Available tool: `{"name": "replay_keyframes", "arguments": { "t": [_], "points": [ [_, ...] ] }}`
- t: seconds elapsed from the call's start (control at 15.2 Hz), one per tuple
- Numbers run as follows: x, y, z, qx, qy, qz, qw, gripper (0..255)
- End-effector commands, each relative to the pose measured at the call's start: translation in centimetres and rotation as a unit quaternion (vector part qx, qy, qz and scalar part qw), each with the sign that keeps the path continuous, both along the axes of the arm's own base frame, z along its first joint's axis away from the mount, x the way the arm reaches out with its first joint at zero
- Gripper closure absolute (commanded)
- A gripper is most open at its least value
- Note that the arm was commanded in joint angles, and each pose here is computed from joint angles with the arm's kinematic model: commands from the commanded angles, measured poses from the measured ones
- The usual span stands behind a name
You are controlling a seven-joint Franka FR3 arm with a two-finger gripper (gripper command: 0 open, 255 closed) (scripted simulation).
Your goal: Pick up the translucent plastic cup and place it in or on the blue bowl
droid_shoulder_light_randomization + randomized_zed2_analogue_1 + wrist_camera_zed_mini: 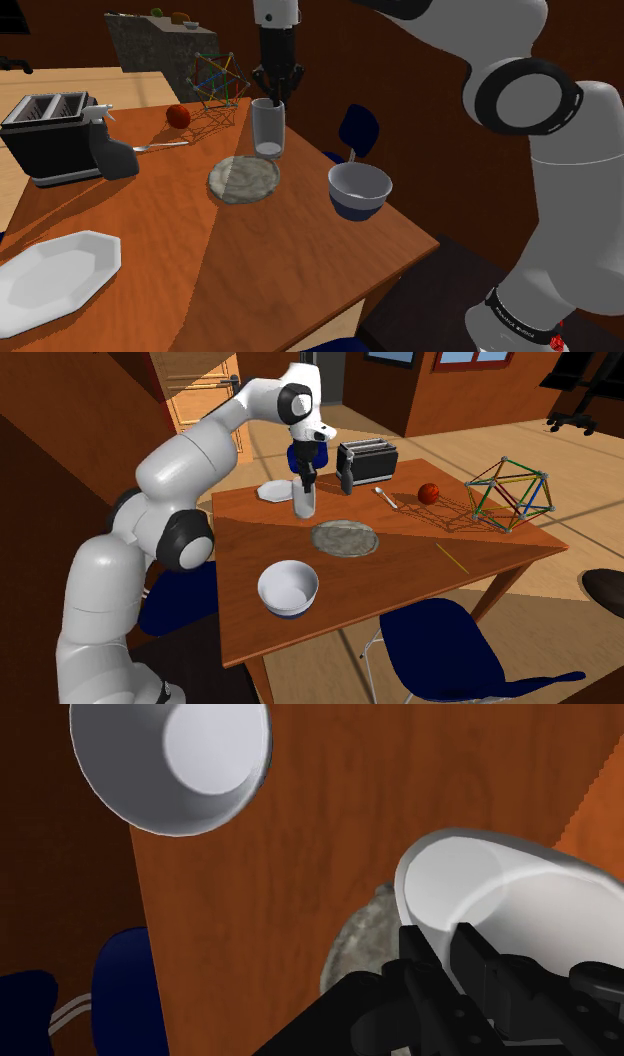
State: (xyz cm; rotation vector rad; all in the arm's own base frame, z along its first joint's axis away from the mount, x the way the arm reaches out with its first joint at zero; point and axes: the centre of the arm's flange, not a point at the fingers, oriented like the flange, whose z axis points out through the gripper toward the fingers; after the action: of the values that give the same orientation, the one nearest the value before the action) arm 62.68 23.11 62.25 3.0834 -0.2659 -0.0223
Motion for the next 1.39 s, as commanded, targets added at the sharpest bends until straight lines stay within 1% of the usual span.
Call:
{"name": "replay_keyframes", "arguments": {
  "t": [0.0,1.25,1.32],
  "points": [
    [-1.3,-1.4,0.8,0.000,-0.001,0.000,1.0000,255],
    [-16.9,-20.5,7.0,0.000,-0.001,0.000,1.0000,255],
    [-16.9,-20.5,6.4,0.000,-0.001,0.000,1.0000,255]
  ]
}}
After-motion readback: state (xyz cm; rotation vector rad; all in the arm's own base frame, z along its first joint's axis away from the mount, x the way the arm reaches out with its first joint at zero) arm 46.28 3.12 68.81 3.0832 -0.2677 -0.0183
